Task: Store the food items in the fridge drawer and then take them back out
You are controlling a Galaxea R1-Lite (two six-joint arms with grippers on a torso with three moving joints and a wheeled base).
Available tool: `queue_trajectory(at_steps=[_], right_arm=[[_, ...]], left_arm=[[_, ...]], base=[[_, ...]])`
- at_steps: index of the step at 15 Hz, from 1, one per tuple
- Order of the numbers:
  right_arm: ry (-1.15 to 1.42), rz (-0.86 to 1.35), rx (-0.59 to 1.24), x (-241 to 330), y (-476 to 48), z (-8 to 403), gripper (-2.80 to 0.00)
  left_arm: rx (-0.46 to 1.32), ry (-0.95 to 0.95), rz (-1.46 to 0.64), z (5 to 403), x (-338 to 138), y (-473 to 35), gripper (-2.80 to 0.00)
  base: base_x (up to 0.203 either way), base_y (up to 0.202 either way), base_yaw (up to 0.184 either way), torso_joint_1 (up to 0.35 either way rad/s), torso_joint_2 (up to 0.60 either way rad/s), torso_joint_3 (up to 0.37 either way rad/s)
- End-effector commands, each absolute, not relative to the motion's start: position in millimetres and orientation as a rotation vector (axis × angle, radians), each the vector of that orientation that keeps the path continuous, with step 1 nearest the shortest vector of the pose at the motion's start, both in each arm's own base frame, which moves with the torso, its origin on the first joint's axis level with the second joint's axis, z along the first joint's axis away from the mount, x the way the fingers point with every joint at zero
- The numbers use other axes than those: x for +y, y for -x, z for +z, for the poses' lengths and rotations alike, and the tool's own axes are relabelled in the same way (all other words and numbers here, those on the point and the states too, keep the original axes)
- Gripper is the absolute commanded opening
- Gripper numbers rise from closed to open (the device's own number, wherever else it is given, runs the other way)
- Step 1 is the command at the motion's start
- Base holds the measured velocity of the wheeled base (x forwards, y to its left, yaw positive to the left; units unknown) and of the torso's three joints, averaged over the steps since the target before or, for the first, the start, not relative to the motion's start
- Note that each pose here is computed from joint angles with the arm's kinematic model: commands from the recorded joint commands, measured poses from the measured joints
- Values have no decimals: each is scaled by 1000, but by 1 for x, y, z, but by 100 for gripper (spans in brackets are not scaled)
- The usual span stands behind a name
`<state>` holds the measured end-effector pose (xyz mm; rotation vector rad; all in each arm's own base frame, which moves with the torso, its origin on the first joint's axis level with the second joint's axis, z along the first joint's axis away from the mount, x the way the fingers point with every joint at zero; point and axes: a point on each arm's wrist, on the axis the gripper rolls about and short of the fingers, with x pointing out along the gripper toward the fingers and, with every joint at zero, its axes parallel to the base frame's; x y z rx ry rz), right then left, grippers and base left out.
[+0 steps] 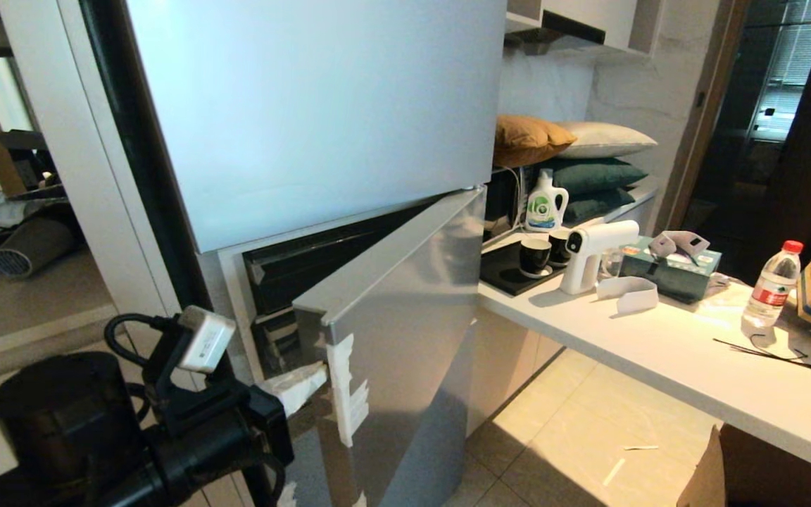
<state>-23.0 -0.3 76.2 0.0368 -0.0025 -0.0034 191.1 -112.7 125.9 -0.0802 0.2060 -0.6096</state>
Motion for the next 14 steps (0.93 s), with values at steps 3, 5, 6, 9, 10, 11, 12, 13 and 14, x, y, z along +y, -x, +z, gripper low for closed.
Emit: queue_trajectory(at_steps=[3, 5, 6, 9, 10, 11, 12, 13, 14], right_arm=[[-37, -3, -2, 0, 23, 76, -280], [-37, -3, -1, 0, 23, 76, -280], [-37, -3, -1, 0, 23, 76, -280], [-37, -3, 0, 0, 23, 76, -280], [-37, -3, -2, 0, 23, 76, -280], [-37, -3, -2, 0, 23, 76, -280], [-37, -3, -2, 0, 23, 76, -280], [-37, -3, -2, 0, 23, 76, -280], [-37, -3, -2, 0, 23, 76, -280]], left_arm=[[264, 61, -658, 114, -116, -176, -280], [277, 54, -675, 112, -117, -170, -280], [277, 53, -673, 112, -118, -171, -280], [266, 55, -676, 114, -120, -174, -280], [265, 55, -682, 114, -122, -174, -280], [265, 53, -693, 114, -123, -172, -280], [266, 52, -694, 114, -124, -172, -280], [266, 51, -685, 114, -124, -173, -280], [264, 50, -668, 114, -124, -175, -280]], base=[[0, 0, 0, 0, 0, 0], [0, 0, 0, 0, 0, 0], [0, 0, 0, 0, 0, 0], [0, 0, 0, 0, 0, 0], [0, 0, 0, 0, 0, 0], [0, 0, 0, 0, 0, 0], [0, 0, 0, 0, 0, 0], [0, 0, 0, 0, 0, 0], [0, 0, 0, 0, 0, 0]])
